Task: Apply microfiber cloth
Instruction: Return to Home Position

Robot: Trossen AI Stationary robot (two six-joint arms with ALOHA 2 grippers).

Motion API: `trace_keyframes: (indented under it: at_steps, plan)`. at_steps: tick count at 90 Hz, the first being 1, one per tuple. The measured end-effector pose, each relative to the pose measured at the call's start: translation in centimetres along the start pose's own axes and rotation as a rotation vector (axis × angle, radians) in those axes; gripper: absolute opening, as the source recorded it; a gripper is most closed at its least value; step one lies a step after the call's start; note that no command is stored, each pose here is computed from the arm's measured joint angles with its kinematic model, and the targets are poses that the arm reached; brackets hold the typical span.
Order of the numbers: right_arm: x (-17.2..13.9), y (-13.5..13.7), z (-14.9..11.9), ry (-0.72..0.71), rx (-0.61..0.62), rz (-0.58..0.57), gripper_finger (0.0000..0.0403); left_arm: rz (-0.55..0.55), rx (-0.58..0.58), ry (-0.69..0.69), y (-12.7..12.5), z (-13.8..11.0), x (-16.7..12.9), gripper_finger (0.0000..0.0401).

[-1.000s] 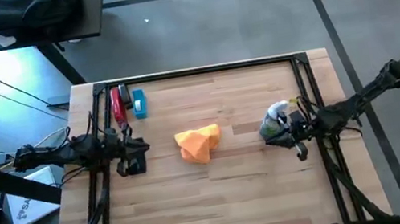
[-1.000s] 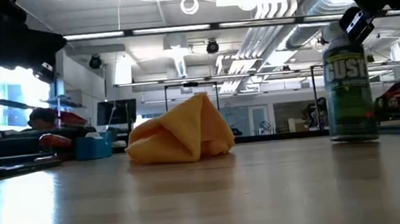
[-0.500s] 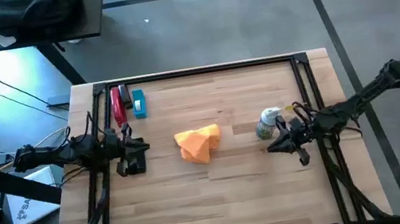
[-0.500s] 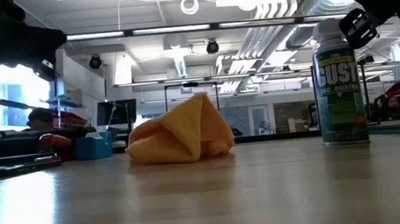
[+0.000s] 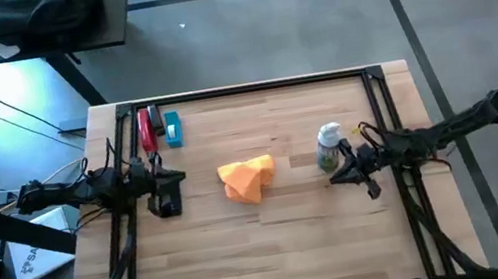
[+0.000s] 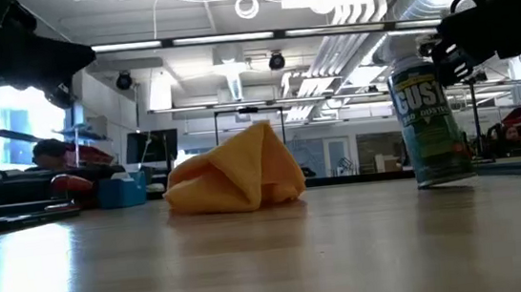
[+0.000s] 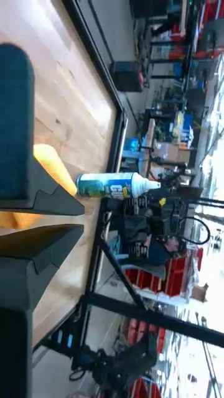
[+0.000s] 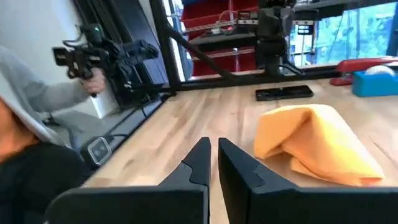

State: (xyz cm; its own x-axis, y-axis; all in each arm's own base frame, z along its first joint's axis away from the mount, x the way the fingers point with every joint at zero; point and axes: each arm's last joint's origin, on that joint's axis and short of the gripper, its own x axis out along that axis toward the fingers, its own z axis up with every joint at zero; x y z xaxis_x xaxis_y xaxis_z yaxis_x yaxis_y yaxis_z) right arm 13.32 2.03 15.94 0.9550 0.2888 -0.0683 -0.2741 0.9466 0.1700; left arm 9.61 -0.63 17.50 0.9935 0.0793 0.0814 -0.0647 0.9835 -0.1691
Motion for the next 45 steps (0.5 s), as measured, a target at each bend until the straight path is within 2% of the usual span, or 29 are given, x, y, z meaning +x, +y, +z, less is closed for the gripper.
trace_keyframes:
  at_steps: [15,22,31,45]
  plan:
    - [-0.2,-0.4,-0.4,0.062,0.105,0.088,0.0,0.009,-0.033,0.035,0.1,-0.3,0.0,0.0014]
    - [-0.2,-0.4,-0.9,0.113,0.163,0.087,0.0,0.009,-0.035,0.035,0.1,-0.4,0.0,0.0014]
    - [-0.2,-0.5,-1.5,0.171,0.182,0.018,0.0,0.009,-0.021,0.035,0.1,-0.4,0.0,0.0014]
    - [-0.3,-0.8,-2.1,0.206,0.127,-0.112,0.0,0.009,-0.019,0.036,0.1,-0.4,0.0,0.0014]
